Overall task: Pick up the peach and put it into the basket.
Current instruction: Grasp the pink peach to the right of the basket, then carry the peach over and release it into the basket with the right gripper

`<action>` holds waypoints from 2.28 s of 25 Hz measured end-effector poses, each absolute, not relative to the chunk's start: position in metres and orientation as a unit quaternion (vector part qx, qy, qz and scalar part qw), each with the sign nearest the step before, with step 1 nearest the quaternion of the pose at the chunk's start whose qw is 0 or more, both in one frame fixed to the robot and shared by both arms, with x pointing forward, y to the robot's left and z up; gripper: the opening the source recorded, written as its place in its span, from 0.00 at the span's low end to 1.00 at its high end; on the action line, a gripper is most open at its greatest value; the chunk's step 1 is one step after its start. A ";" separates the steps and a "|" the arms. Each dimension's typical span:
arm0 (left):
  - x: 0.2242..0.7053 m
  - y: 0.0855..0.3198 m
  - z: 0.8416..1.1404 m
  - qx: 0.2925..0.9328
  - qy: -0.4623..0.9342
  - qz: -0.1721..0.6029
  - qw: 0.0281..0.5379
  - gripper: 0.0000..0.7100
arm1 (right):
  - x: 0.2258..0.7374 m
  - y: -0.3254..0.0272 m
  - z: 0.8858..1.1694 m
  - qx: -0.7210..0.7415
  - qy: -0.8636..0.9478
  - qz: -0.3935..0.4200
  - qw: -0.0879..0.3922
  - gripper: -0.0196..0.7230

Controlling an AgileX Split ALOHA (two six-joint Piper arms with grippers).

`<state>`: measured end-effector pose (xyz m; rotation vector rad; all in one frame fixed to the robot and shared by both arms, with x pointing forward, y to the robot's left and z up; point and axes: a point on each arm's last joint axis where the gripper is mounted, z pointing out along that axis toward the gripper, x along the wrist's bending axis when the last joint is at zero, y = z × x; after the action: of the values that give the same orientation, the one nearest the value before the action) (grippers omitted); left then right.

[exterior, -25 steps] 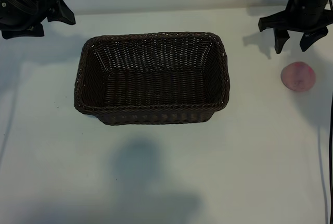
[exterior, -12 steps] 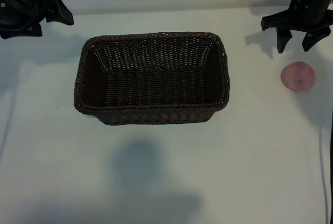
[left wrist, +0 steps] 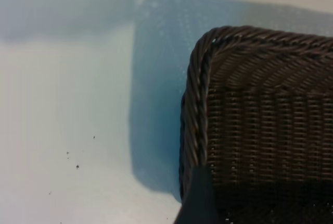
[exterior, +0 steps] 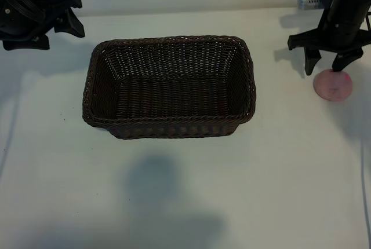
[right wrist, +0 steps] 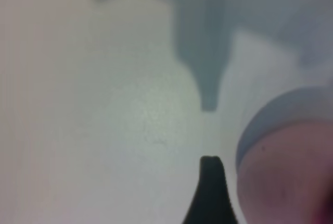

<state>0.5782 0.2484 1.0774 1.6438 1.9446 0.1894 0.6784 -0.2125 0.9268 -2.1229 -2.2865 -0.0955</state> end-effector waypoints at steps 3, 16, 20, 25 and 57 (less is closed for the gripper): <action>0.579 0.248 1.073 0.617 0.731 0.066 0.283 0.83 | 0.678 -0.213 0.924 -0.681 -0.732 -0.033 0.008 0.75; 0.580 0.248 1.073 0.617 0.731 0.065 0.282 0.83 | 0.679 -0.223 0.924 -0.673 -0.739 0.002 -0.033 0.75; 0.580 0.248 1.073 0.618 0.731 0.065 0.282 0.83 | 0.678 -0.225 0.924 -0.671 -0.741 0.013 -0.036 0.75; 0.580 0.248 1.073 0.617 0.731 0.065 0.282 0.83 | 0.678 -0.229 0.924 -0.672 -0.738 0.031 -0.053 0.73; 0.579 0.248 1.073 0.618 0.732 0.064 0.282 0.83 | 0.653 -0.233 1.022 -0.654 -0.751 -0.041 -0.080 0.08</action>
<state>0.5795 0.2481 1.0728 1.6544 1.9601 0.1721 0.6534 -0.2329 1.0223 -2.1656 -2.4892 -0.1373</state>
